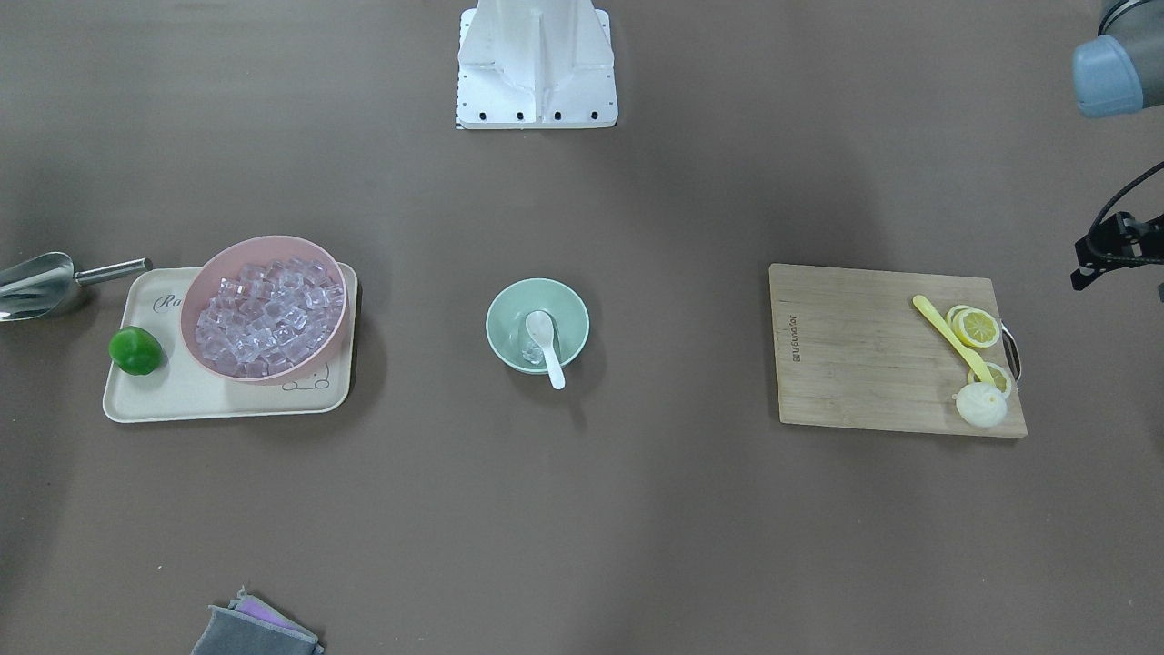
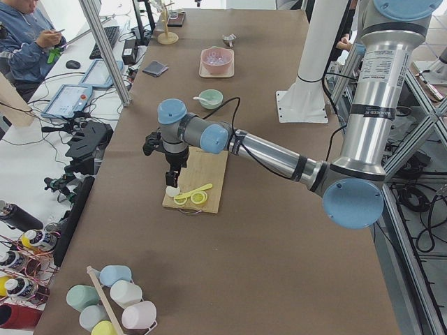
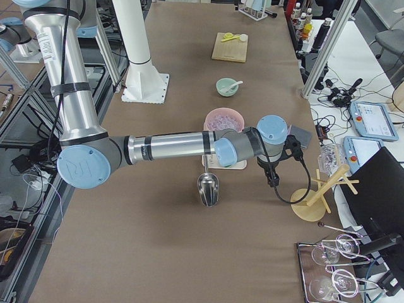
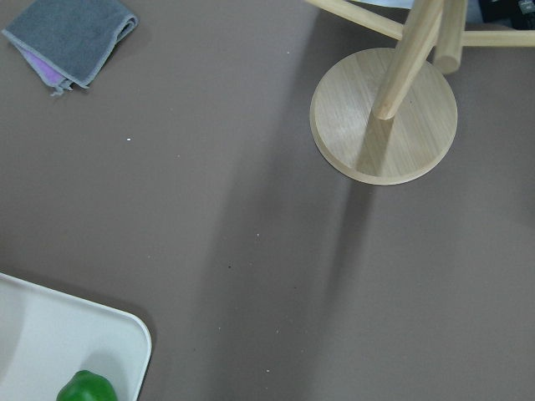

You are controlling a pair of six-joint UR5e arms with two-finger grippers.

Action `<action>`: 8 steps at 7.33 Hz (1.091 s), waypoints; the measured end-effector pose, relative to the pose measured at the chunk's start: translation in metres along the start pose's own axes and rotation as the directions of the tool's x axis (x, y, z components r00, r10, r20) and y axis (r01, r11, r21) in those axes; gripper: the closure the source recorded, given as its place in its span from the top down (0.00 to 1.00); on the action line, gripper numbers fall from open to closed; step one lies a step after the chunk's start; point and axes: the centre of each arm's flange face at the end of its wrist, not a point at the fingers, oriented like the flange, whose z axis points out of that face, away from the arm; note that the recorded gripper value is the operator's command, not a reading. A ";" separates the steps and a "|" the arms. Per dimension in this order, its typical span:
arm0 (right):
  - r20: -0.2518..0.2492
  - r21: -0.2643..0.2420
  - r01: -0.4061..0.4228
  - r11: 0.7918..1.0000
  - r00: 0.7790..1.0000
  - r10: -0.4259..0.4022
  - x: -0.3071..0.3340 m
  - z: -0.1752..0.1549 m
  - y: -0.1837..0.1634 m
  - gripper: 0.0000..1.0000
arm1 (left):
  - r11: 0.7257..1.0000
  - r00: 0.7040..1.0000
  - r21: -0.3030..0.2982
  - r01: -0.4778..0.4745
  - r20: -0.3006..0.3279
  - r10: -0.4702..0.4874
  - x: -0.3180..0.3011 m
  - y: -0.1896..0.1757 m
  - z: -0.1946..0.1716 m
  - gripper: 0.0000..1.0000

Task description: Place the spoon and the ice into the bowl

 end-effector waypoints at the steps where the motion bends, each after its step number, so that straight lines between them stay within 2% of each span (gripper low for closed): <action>1: 0.001 -0.003 0.016 1.000 1.000 -0.016 -0.009 0.004 -0.004 1.00 | 1.000 1.000 0.003 0.019 -0.001 -0.019 0.001 -0.001 -0.001 0.98; 4: 0.004 0.000 0.041 0.999 0.999 -0.041 -0.025 0.006 -0.016 1.00 | 0.999 0.999 0.008 0.041 -0.002 -0.041 0.000 0.000 -0.002 0.98; 8: 0.005 -0.007 0.035 0.999 0.999 -0.035 -0.023 0.008 -0.010 1.00 | 0.999 0.999 0.018 0.036 -0.004 -0.035 0.003 -0.001 -0.005 0.98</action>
